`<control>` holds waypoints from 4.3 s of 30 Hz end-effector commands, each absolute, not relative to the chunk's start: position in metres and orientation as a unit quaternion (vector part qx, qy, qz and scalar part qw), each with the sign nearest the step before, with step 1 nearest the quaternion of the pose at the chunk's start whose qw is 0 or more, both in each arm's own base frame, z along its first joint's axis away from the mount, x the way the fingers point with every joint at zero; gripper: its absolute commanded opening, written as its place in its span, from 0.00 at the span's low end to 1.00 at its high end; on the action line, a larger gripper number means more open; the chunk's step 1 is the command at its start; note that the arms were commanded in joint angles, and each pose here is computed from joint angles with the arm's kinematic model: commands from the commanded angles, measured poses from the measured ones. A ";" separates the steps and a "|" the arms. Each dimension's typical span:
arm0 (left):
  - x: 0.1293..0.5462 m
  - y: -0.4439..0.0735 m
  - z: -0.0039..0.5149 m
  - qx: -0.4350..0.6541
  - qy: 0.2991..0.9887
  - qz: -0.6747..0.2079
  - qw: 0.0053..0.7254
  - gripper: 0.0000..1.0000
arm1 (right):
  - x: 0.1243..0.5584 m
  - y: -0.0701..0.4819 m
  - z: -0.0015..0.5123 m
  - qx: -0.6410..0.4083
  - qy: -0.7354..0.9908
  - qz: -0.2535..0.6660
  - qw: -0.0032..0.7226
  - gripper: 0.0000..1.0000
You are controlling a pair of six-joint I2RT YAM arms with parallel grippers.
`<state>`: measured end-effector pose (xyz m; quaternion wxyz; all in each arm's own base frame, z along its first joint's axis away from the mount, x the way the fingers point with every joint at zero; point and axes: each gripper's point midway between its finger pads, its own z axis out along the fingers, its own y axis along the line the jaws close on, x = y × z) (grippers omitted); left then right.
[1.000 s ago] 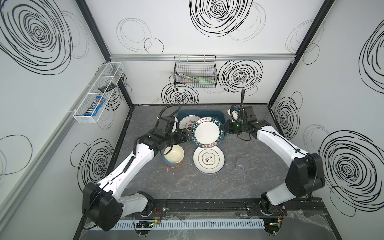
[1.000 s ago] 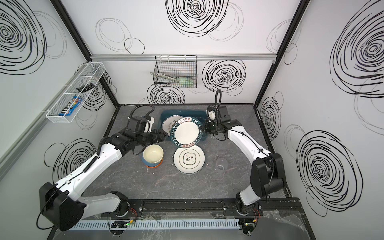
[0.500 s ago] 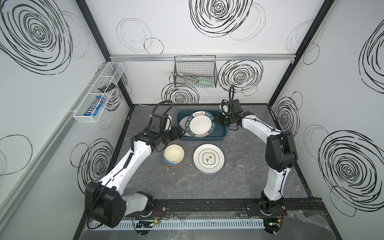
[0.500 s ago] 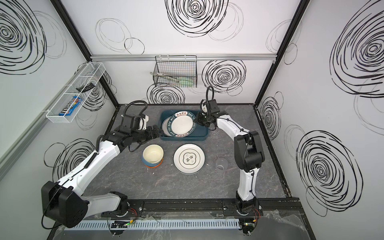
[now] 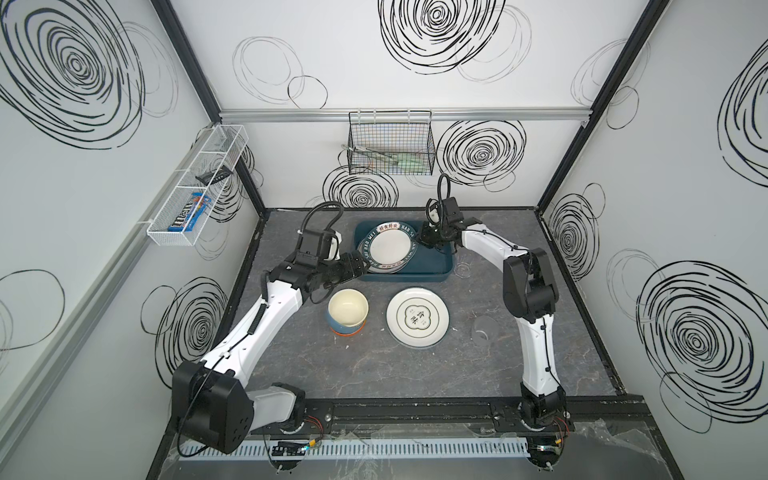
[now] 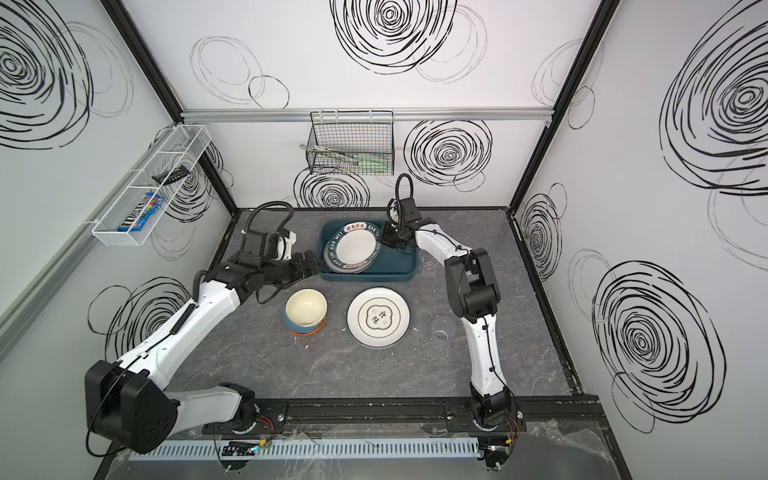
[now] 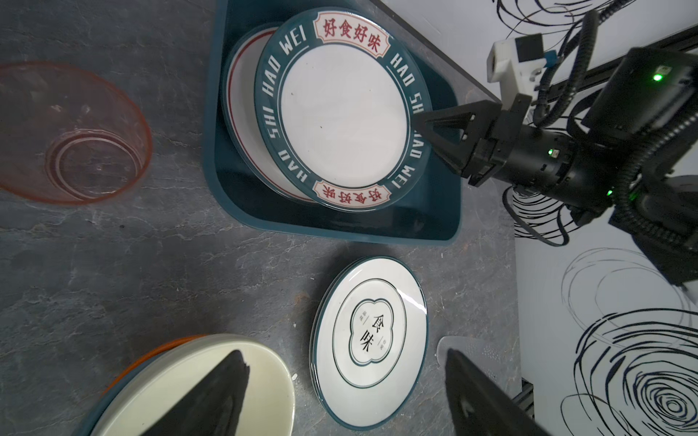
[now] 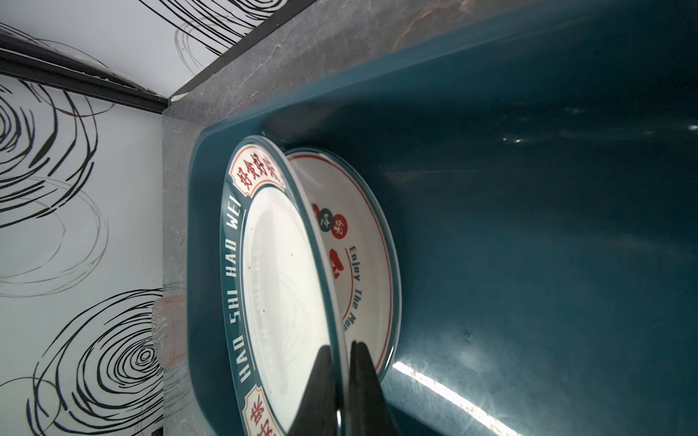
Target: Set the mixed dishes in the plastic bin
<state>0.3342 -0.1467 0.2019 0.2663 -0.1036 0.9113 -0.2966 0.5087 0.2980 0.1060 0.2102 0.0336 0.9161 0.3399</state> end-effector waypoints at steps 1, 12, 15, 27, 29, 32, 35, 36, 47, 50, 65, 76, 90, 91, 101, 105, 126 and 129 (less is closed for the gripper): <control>0.339 -0.145 0.201 -0.098 0.908 -0.300 0.275 0.86 | 0.522 0.307 0.123 0.036 0.905 0.354 0.233 0.00; 0.335 -0.144 0.195 -0.103 0.909 -0.300 0.270 0.86 | 0.531 0.311 0.106 0.045 0.909 0.348 0.226 0.00; 0.335 -0.144 0.193 -0.104 0.910 -0.300 0.268 0.86 | 0.532 0.313 0.104 0.046 0.909 0.349 0.223 0.00; 0.334 -0.145 0.190 -0.106 0.910 -0.302 0.264 0.86 | 0.528 0.317 0.087 0.050 0.914 0.345 0.206 0.05; 0.334 -0.144 0.191 -0.106 0.909 -0.303 0.265 0.86 | 0.526 0.317 0.082 0.051 0.917 0.342 0.199 0.09; 0.333 -0.145 0.192 -0.106 0.909 -0.304 0.266 0.86 | 0.524 0.315 0.076 0.053 0.921 0.334 0.194 0.23; 0.332 -0.145 0.192 -0.106 0.909 -0.304 0.265 0.86 | 0.523 0.309 0.074 0.054 0.928 0.311 0.199 0.28; 0.332 -0.145 0.191 -0.105 0.909 -0.304 0.265 0.86 | 0.523 0.308 0.075 0.050 0.930 0.301 0.203 0.29; 0.323 -0.149 0.187 -0.102 0.910 -0.307 0.260 0.86 | 0.519 0.299 0.086 0.035 0.940 0.263 0.216 0.40; 0.319 -0.152 0.187 -0.094 0.911 -0.307 0.259 0.86 | 0.515 0.294 0.094 0.035 0.942 0.252 0.218 0.42; 0.292 -0.188 0.190 -0.032 0.926 -0.277 0.256 0.84 | 0.452 0.265 0.166 -0.002 0.930 0.255 0.264 0.47; 0.272 -0.226 0.175 0.011 0.938 -0.259 0.230 0.81 | 0.372 0.234 0.182 -0.036 0.926 0.287 0.241 0.46; 0.255 -0.254 0.140 0.032 0.951 -0.238 0.196 0.81 | 0.307 0.191 0.144 -0.032 0.938 0.286 0.195 0.43; 0.254 -0.256 0.138 0.034 0.952 -0.236 0.193 0.81 | 0.305 0.189 0.142 -0.031 0.938 0.286 0.194 0.43; 0.254 -0.267 0.098 0.032 0.965 -0.205 0.159 0.80 | 0.297 0.185 0.121 -0.029 0.943 0.284 0.172 0.43; 0.256 -0.269 0.085 0.033 0.969 -0.193 0.151 0.79 | 0.298 0.185 0.117 -0.030 0.944 0.284 0.168 0.42; 0.261 -0.269 0.057 0.035 0.978 -0.159 0.132 0.80 | 0.298 0.185 0.103 -0.027 0.947 0.282 0.152 0.45; 0.261 -0.270 0.055 0.036 0.978 -0.159 0.130 0.79 | 0.297 0.185 0.102 -0.026 0.947 0.282 0.151 0.45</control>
